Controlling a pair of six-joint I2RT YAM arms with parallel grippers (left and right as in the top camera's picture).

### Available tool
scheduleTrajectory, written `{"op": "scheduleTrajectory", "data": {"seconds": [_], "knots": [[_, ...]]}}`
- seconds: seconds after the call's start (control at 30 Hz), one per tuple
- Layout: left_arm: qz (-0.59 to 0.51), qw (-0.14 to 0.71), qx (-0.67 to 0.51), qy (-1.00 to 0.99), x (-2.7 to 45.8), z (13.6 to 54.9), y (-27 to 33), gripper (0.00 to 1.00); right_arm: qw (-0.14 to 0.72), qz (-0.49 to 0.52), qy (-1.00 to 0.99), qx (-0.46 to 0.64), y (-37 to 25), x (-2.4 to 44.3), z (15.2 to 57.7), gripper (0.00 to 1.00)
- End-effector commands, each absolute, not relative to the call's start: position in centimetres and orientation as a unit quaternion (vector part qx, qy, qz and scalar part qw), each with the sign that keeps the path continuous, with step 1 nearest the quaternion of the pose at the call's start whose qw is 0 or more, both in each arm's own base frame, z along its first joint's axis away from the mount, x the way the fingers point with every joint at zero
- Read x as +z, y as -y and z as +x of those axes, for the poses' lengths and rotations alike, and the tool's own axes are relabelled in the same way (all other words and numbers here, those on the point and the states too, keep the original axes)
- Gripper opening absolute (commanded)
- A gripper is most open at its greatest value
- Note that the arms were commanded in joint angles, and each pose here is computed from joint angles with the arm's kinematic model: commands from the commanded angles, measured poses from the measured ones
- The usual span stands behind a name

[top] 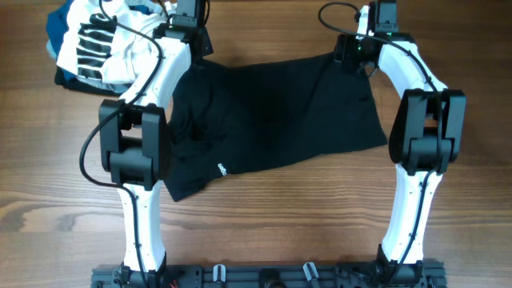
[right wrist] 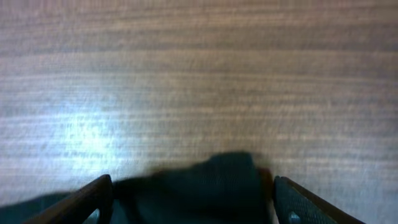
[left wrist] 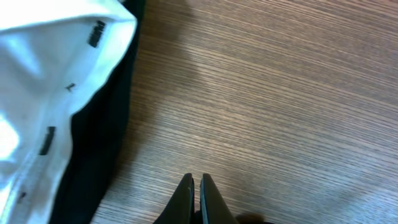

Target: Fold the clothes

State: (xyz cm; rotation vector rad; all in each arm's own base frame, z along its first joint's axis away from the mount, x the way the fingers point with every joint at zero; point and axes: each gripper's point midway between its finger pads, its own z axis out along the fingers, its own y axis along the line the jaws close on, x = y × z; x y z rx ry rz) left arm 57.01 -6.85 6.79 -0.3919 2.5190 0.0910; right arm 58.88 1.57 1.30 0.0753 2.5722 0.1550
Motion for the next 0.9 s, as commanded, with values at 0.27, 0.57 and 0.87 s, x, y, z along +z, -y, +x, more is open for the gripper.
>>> {"op": "scheduleTrajectory", "data": {"seconds": [0.27, 0.57, 0.87], "knots": [[-0.155, 0.286, 0.061, -0.944, 8.8, 56.2, 4.4, 0.04, 0.272, 0.034, -0.96, 0.05, -1.4, -0.2, 59.0, 0.04], [-0.167, 0.283, 0.072, -0.942, 13.9, 53.6, 2.5, 0.04, 0.272, 0.05, -0.956, 0.099, 1.3, 8.5, 56.3, 0.04], [-0.143, 0.145, 0.046, -0.978, 13.1, 46.4, 3.8, 0.04, 0.164, 0.054, -0.978, 0.118, 0.7, 9.2, 50.0, 0.04]]}}
